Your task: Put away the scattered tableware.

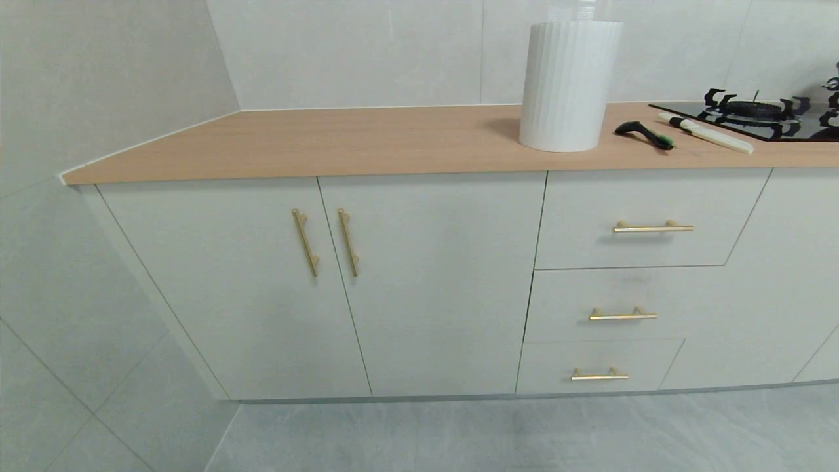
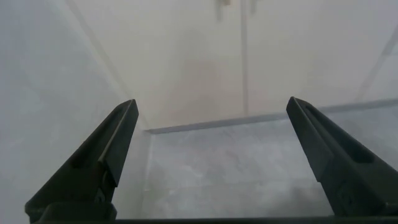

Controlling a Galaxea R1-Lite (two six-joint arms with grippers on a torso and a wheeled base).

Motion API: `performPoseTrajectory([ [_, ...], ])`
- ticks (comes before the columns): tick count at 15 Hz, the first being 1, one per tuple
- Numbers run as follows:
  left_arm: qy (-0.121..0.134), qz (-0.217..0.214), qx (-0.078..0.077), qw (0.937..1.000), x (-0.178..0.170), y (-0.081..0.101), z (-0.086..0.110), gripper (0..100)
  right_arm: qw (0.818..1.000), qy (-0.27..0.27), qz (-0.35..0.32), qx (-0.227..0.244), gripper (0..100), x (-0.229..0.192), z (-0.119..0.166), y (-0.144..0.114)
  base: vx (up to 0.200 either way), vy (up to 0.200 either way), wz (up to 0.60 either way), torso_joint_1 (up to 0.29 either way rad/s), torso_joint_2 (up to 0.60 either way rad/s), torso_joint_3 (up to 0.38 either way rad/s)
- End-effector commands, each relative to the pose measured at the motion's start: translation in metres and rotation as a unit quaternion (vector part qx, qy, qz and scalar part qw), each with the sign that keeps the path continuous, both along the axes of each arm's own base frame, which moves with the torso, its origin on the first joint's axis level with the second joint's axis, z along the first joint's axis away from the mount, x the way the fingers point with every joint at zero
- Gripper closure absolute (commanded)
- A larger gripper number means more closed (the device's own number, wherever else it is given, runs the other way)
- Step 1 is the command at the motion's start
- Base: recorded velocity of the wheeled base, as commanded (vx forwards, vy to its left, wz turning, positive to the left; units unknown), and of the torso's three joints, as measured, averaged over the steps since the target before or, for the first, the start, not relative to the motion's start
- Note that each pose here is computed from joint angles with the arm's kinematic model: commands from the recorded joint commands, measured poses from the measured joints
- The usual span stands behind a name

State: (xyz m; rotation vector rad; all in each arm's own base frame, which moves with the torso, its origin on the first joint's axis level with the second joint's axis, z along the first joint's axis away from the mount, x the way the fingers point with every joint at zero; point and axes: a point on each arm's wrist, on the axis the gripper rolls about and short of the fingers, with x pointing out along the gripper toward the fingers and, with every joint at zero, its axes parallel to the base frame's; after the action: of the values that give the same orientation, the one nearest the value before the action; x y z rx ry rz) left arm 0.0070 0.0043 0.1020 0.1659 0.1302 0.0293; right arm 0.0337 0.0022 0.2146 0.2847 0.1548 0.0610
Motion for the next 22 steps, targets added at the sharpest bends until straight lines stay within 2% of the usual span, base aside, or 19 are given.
performPoseTrajectory([
  [1, -0.046, 0.032, -0.001, 0.9984, -0.022, 0.003, -0.019, 0, 0.997, -0.071, -0.022, -0.014, 0, -0.071, -0.029, -0.002, 0.000, 0.000, 0.00, 0.000, 0.00, 0.000],
  [3, -0.048, 0.039, -0.006, 0.9981, -0.022, 0.003, -0.018, 0, 0.997, -0.077, -0.007, -0.019, 0, -0.085, -0.046, -0.001, 0.000, 0.000, 0.00, 0.000, 0.00, 0.000],
  [6, -0.053, 0.071, 0.000, 0.9961, -0.023, 0.002, -0.019, 0, 0.995, -0.075, 0.057, -0.026, 0, -0.091, -0.068, 0.001, 0.000, 0.000, 0.00, 0.000, 0.00, 0.000],
  [7, -0.078, 0.078, -0.001, 0.9940, -0.028, 0.001, -0.020, 0, 0.994, -0.071, 0.072, -0.026, 0, -0.090, -0.076, 0.002, 0.000, 0.000, 0.00, 0.000, 0.00, 0.000],
  [8, -0.093, 0.066, -0.004, 0.9935, -0.030, 0.000, -0.020, 0, 0.993, -0.072, 0.084, -0.027, 0, -0.090, -0.084, 0.003, 0.000, 0.000, 0.00, 0.000, 0.00, 0.000],
  [9, -0.094, 0.069, -0.009, 0.9932, -0.030, 0.000, -0.021, 0, 0.993, -0.068, 0.089, -0.033, 0, -0.089, -0.091, 0.003, 0.000, 0.000, 0.00, 0.000, 0.00, 0.000],
  [10, -0.095, 0.071, -0.018, 0.9928, -0.030, 0.000, -0.021, 0, 0.993, -0.060, 0.089, -0.053, 0, -0.086, -0.097, 0.003, 0.000, 0.000, 0.00, 0.000, 0.00, 0.000],
  [11, -0.094, 0.068, -0.023, 0.9930, -0.030, 0.000, -0.021, 0, 0.990, -0.052, 0.093, -0.095, 0, -0.082, -0.105, 0.003, 0.000, 0.000, 0.00, 0.000, 0.00, 0.000],
  [13, -0.092, 0.043, -0.025, 0.9945, -0.030, -0.001, -0.021, 0, 0.986, -0.051, 0.097, -0.128, 0, -0.078, -0.112, 0.003, 0.000, 0.000, 0.00, 0.000, 0.00, 0.000],
  [14, -0.088, 0.006, -0.052, 0.9947, -0.030, -0.003, -0.022, 0, 0.982, -0.060, 0.099, -0.150, 0, -0.070, -0.124, 0.003, 0.000, 0.000, 0.00, 0.000, 0.00, 0.000],
  [15, -0.080, 0.003, -0.063, 0.9947, -0.030, -0.003, -0.023, 0, 0.980, -0.065, 0.099, -0.162, 0, -0.066, -0.129, 0.003, 0.000, 0.000, 0.00, 0.000, 0.00, 0.000],
  [16, -0.067, 0.003, -0.089, 0.9938, -0.030, -0.003, -0.026, 0, 0.976, -0.101, 0.084, -0.172, 0, -0.061, -0.131, 0.003, 0.000, 0.000, 0.00, 0.000, 0.00, 0.000],
  [18, -0.068, 0.003, -0.084, 0.9941, -0.030, -0.003, -0.026, 0, 0.977, -0.112, 0.024, -0.180, 0, -0.057, -0.134, 0.000, 0.000, 0.000, 0.00, 0.000, 0.00, 0.000],
  [20, -0.069, 0.003, -0.085, 0.9940, -0.030, -0.003, -0.026, 0, 0.980, -0.096, -0.016, -0.171, 0, -0.057, -0.136, -0.002, 0.000, 0.000, 0.00, 0.000, 0.00, 0.000],
  [21, -0.068, 0.003, -0.086, 0.9939, -0.030, -0.003, -0.026, 0, 0.985, -0.073, -0.035, -0.151, 0, -0.057, -0.140, -0.003, 0.000, 0.000, 0.00, 0.000, 0.00, 0.000],
  [22, -0.068, 0.003, -0.086, 0.9939, -0.030, -0.003, -0.026, 0, 0.989, -0.073, -0.075, -0.101, 0, -0.057, -0.139, -0.004, 0.000, 0.000, 0.00, 0.000, 0.00, 0.000],
])
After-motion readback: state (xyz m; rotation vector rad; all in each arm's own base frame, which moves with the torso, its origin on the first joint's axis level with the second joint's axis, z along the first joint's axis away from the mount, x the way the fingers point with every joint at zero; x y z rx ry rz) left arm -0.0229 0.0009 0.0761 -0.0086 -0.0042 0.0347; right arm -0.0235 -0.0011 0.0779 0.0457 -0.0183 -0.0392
